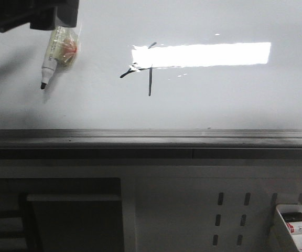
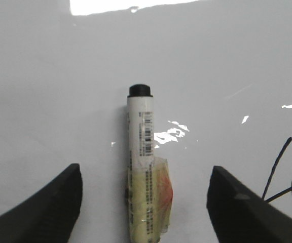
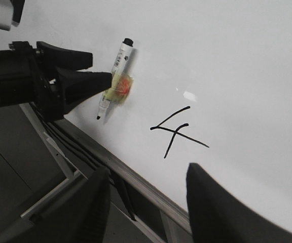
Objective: Write number 4 on whiteboard
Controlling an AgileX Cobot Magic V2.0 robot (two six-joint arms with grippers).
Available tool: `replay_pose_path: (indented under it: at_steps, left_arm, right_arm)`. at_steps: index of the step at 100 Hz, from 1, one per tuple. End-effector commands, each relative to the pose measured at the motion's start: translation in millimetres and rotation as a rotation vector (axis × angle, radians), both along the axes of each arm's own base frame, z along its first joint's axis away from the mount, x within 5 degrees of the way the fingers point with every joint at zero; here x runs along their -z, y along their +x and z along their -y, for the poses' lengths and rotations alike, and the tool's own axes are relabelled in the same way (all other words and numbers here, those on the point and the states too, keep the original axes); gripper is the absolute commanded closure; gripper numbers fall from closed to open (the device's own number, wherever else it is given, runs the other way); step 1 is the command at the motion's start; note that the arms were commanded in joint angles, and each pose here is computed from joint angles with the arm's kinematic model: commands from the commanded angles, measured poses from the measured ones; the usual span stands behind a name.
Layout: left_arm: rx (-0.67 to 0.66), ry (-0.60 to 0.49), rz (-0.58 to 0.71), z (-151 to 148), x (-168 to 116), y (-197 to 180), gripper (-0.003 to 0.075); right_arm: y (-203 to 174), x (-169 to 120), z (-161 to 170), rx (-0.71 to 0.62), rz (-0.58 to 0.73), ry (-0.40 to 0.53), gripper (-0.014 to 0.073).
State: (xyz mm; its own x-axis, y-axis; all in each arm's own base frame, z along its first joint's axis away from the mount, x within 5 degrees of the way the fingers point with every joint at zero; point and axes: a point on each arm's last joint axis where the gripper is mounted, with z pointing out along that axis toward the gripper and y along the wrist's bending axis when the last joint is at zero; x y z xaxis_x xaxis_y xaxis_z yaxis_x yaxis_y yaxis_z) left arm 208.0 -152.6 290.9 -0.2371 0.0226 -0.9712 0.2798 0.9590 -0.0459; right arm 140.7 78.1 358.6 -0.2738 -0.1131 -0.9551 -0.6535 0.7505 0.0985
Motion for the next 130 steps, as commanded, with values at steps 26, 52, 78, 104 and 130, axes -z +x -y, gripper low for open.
replay_pose_path:
  at_steps: [26,52,78,104,130]
  left_arm:
    - [0.051,-0.041,0.156,-50,-41,-53,0.0262]
    - [0.176,-0.105,0.287,-89,-40,-106,0.0719]
    - [0.252,-0.218,0.354,-117,-18,-143,0.0741]
    - [0.246,-0.311,0.421,-137,3,-162,0.0741]
    - [0.233,-0.318,0.418,-139,10,-162,0.0741]
  right_arm:
    - [-8,-18,8,0.074,0.103,0.065,0.0456]
    - [-39,5,26,0.198,0.223,0.08,0.065]
    - [-86,53,44,0.271,0.36,0.109,0.065]
    - [-105,79,48,0.266,0.417,0.131,0.065]
    - [-101,88,48,0.279,0.397,0.124,0.065]
